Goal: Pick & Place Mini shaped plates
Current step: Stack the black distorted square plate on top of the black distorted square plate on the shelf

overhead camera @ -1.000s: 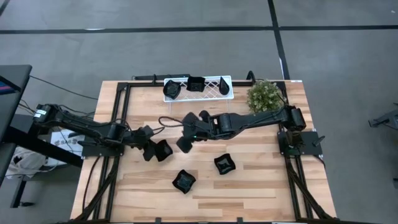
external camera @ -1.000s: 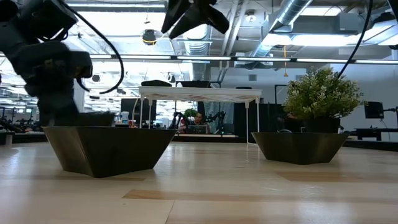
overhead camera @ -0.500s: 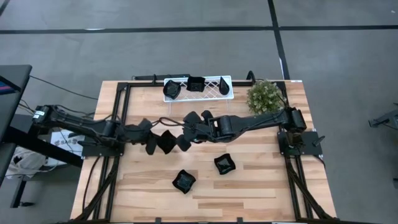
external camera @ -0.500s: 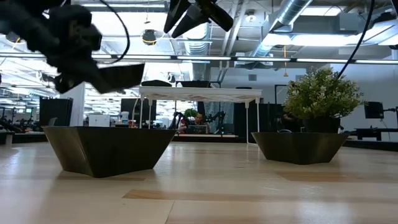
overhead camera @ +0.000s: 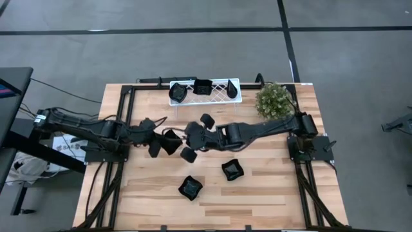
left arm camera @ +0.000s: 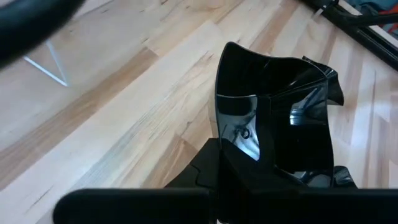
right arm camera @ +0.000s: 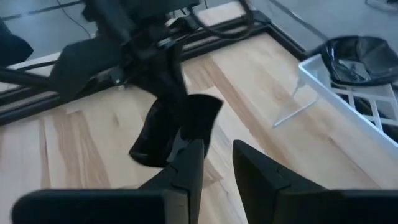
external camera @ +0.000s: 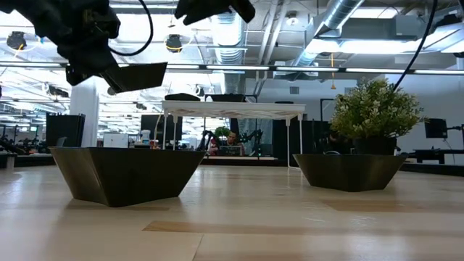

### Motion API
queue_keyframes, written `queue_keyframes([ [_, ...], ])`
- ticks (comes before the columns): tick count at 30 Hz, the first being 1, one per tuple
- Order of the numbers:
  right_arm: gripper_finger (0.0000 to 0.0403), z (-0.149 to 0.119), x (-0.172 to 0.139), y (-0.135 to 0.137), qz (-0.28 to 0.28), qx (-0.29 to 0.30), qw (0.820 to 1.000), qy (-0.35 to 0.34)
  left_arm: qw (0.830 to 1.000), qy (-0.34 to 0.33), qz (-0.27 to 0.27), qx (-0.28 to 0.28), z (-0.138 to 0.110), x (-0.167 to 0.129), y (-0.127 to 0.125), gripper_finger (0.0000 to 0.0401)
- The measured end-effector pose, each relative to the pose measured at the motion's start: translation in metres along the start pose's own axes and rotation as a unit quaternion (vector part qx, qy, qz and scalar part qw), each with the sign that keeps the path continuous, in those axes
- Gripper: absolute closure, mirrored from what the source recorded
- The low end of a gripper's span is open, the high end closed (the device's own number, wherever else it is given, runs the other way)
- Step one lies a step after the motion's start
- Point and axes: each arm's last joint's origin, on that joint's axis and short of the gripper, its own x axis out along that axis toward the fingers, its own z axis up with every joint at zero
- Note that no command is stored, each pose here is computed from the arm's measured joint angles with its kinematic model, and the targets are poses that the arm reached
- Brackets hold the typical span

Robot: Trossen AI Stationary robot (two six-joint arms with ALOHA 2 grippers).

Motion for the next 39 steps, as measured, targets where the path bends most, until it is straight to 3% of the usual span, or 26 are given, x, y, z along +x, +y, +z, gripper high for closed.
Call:
queue_keyframes([
  [12, 0.0321, -0.007, -0.008, 0.015, 0.036, -0.030, 0.999, 0.010, 1.000, 0.007, 0.007, 0.007, 0.003, 0.000, -0.002, 0.0397],
  [17, 0.0312, -0.017, 0.010, 0.018, 0.043, -0.036, 0.998, 0.035, 1.000, 0.016, 0.014, 0.011, 0.001, 0.005, -0.003, 0.0397],
  [23, 0.0255, -0.024, 0.033, 0.018, 0.035, -0.029, 0.998, 0.039, 0.999, 0.025, 0.017, 0.015, 0.000, 0.009, -0.004, 0.0397],
  [31, 0.0163, -0.024, 0.041, 0.007, 0.014, -0.022, 0.998, 0.054, 0.999, 0.026, 0.014, 0.017, -0.001, 0.009, -0.006, 0.0397],
  [39, 0.0148, -0.025, 0.056, 0.003, 0.010, -0.010, 0.999, 0.044, 1.000, 0.015, -0.007, -0.002, 0.002, 0.009, -0.009, 0.0396],
])
